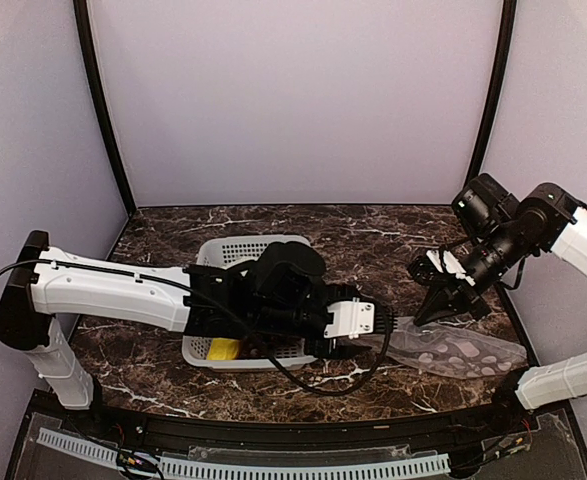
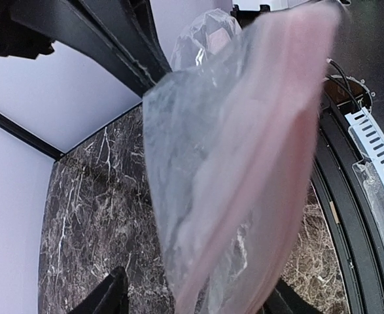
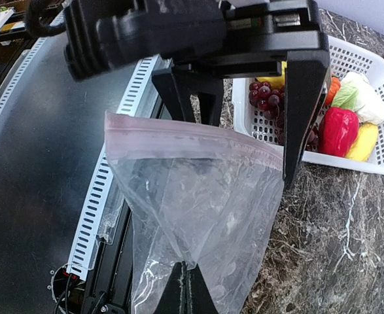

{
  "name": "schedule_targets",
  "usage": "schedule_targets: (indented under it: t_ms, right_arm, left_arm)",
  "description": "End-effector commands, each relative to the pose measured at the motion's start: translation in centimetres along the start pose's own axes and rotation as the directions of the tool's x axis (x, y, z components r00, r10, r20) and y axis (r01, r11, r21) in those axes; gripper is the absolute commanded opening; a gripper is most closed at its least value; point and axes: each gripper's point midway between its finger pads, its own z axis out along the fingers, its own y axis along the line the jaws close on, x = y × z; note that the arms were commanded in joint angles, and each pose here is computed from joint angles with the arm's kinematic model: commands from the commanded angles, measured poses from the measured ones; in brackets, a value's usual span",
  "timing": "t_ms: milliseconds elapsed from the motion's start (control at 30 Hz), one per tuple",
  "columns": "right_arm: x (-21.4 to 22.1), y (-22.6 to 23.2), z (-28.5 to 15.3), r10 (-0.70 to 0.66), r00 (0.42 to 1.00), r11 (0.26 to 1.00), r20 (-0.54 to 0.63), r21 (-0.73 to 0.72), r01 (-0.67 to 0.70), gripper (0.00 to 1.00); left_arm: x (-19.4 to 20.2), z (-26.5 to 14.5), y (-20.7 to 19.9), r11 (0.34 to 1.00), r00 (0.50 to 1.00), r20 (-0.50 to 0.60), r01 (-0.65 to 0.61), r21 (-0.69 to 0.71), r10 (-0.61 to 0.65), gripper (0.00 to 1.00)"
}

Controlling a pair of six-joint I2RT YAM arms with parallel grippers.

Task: Place the food in the zip-top bag and seal the zipper
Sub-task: Pass from the right arm to the left

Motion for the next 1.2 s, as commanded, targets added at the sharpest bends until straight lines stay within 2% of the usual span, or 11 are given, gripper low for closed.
schedule_targets:
  t_ms: [0,100,233,367,500,733,833,1000,1133,1167]
  right_arm:
    - [0.1,0.2,-0.4,0.001,1.0,1.0,-0.002,0.01,-0.001,0.0]
    - [0.1,0.2,-0.4,0.007,1.0,1.0,-0.002,0.008,-0.007,0.0]
    - [0.1,0.0,-0.2,0.017,1.0,1.0,-0.002,-0.001,-0.017,0.0]
    - [-0.2,-0.2,-0.4,0.016,1.0,1.0,0.003,0.001,-0.016,0.0]
    - [-0.5,-0.1,-0.6,0.014,1.0,1.0,0.006,0.003,-0.014,0.0]
    - [-0.5,-0.1,-0.5,0.018,1.0,1.0,0.011,-0.005,-0.018,0.0]
    - [-0.6,-0.2,-0.4,0.017,1.0,1.0,0.014,-0.009,-0.017,0.0]
    - [-1.1,-1.3,-1.6,0.001,0.999,1.0,0.055,0.029,-0.003,0.0]
    - [-1.4,-4.4,-4.8,0.025,0.991,0.99,0.133,0.132,-0.042,0.0]
    - [-1.3,-5.3,-5.4,0.035,0.989,0.986,0.142,0.158,-0.058,0.03]
  left_arm:
    - [-2.3,-4.5,0.8,1.0,0.998,0.064,-0.014,-0.026,0.016,0.66]
    - [-1.8,-5.8,0.9,0.998,0.998,0.058,-0.017,-0.056,0.02,0.65]
    - [-1.8,-6.2,1.9,0.995,0.998,0.06,-0.013,-0.103,0.019,0.55]
    - [-1.5,-4.3,1.5,0.998,0.999,0.052,-0.005,-0.069,0.008,0.48]
    - [-1.8,-3.3,0.9,1.0,0.998,0.061,-0.014,-0.027,0.016,0.48]
    - [-1.8,-1.3,1.9,0.997,0.998,0.061,-0.02,-0.072,0.024,0.48]
    - [-1.7,0.6,1.8,0.998,0.998,0.064,-0.001,-0.064,0.005,0.43]
    - [-2.6,2.2,1.8,0.997,0.991,0.117,0.07,-0.039,-0.065,0.24]
    - [-2.6,1.4,3.5,0.975,0.961,0.18,0.22,-0.039,-0.209,0.12]
    - [-2.9,1.1,4.2,0.961,0.943,0.213,0.272,-0.042,-0.258,0.08]
